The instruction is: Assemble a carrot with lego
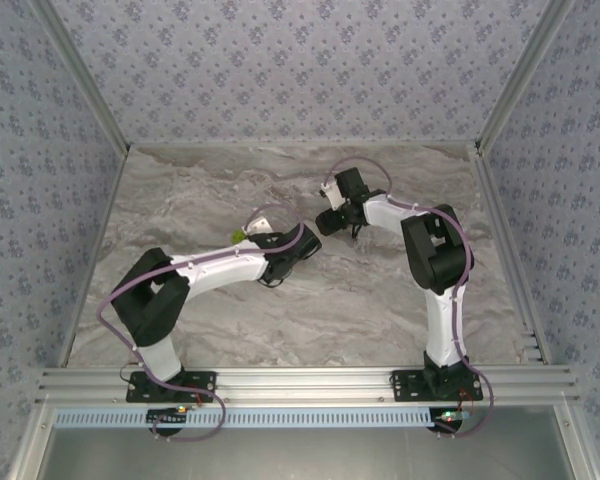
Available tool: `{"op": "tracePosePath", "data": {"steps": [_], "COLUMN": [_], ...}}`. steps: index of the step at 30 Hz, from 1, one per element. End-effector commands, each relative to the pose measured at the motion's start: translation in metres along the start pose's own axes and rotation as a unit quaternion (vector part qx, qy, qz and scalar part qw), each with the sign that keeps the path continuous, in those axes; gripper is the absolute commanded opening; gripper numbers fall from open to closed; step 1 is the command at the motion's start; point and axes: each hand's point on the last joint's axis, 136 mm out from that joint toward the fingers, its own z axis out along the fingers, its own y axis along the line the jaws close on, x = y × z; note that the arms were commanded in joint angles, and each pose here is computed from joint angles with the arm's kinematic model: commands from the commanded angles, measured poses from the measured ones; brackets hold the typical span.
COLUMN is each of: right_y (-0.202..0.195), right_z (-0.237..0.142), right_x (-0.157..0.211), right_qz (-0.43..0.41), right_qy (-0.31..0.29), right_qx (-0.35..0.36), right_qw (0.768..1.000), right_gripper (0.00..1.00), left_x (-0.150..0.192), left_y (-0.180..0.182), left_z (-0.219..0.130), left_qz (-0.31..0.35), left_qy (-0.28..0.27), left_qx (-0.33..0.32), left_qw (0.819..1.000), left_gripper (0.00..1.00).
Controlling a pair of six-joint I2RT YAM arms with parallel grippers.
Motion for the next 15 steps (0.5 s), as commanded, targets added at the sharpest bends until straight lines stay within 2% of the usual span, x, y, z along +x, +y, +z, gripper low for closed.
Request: {"op": "tracePosePath", "data": {"steps": [1,15], "right_y": [0.004,0.004], "right_z": [0.007,0.008], "right_x": [0.009,0.009], "right_qz": [0.0,0.0], "right_qy": [0.023,0.027], "right_qx": [-0.005,-0.008], "right_qw": [1.0,1.0], "right_gripper": [0.73,0.69], "left_x": [0.001,0.006], "left_y": [-0.011,-0.031], "left_z": [-0.009,-0.006], "left_qz": [0.007,0.028], "left_qy": [0.005,0.005], "left_qx": [0.022,0.039], "left_qw": [1.0,0.999], "left_gripper": [0.7,0.7]}}
